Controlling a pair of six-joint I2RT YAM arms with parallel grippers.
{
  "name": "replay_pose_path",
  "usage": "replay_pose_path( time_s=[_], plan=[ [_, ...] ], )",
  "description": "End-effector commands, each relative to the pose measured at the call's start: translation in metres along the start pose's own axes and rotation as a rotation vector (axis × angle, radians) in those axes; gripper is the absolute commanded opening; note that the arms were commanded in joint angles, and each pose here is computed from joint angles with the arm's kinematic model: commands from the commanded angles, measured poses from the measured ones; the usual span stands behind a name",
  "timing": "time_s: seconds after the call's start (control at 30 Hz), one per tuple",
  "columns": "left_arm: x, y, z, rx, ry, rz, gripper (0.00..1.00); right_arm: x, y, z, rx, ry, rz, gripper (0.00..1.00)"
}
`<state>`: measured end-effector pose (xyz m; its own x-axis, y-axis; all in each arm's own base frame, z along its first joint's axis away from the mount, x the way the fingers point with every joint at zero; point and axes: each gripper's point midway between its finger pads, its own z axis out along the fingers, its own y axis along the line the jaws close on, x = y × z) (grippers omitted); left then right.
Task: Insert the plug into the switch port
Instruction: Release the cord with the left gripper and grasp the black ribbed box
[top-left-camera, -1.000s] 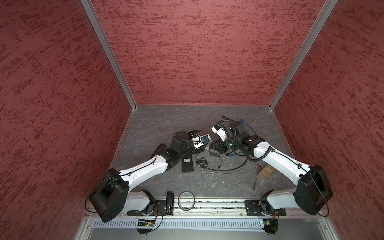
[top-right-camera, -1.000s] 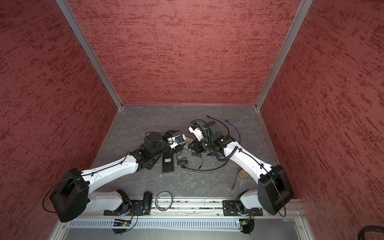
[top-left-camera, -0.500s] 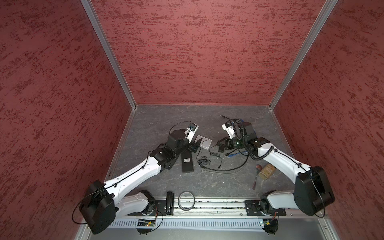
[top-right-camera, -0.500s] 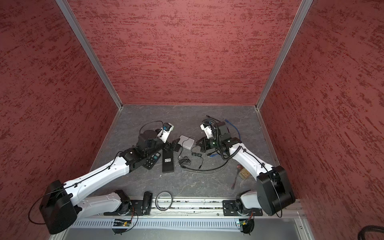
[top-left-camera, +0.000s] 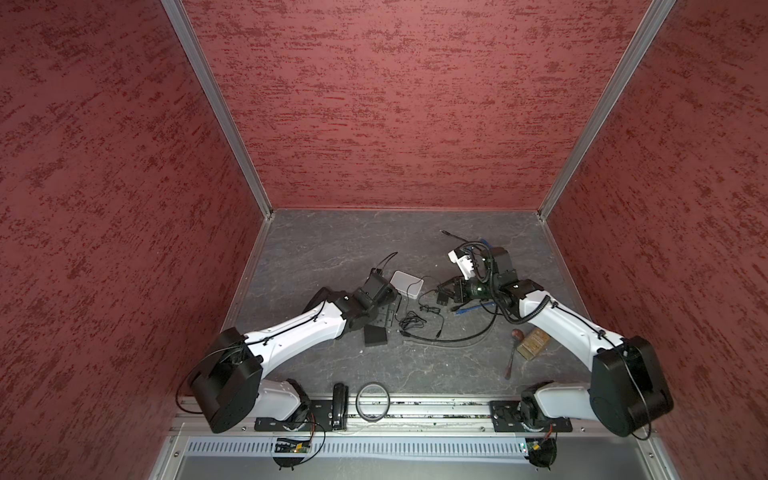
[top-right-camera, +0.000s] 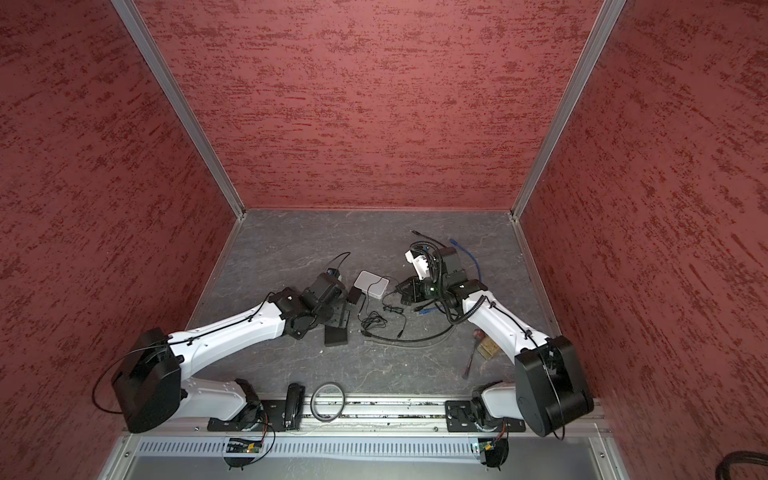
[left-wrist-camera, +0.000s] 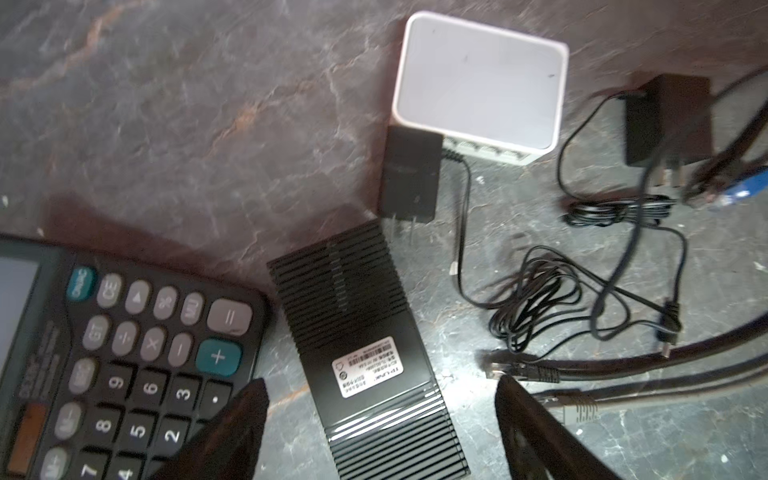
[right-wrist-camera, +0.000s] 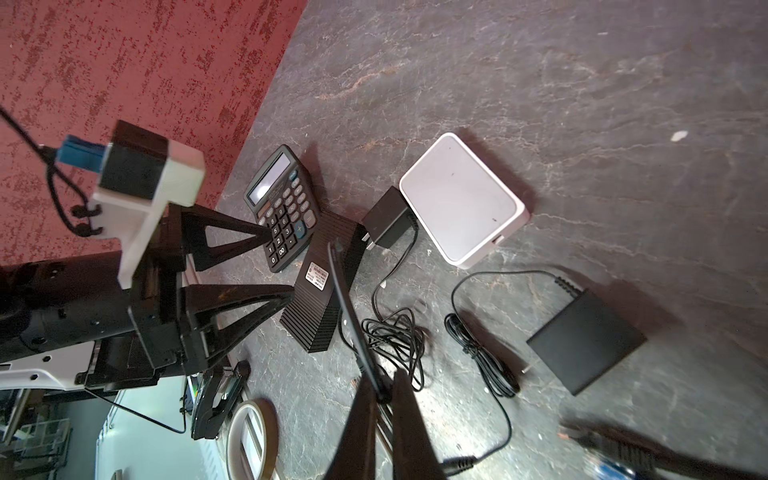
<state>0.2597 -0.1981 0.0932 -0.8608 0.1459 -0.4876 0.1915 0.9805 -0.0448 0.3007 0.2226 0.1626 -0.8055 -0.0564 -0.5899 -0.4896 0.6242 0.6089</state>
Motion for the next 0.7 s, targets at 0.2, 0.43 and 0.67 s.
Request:
replay_pose_path(
  time_s=[0.2, 0.43, 0.67],
  plan=[
    [0.018, 0.007, 0.014, -0.1, 0.156, -0.114, 0.88, -0.012, 0.009, -0.008, -0.025, -0.055, -0.05, 0.07],
    [0.023, 0.006, 0.038, -0.131, 0.223, -0.14, 0.86, -0.01, 0.008, -0.01, -0.017, -0.06, -0.055, 0.07],
    [0.028, 0.011, 0.054, -0.161, 0.261, -0.147, 0.84, -0.01, 0.007, -0.012, -0.012, -0.069, -0.058, 0.07]
  ],
)
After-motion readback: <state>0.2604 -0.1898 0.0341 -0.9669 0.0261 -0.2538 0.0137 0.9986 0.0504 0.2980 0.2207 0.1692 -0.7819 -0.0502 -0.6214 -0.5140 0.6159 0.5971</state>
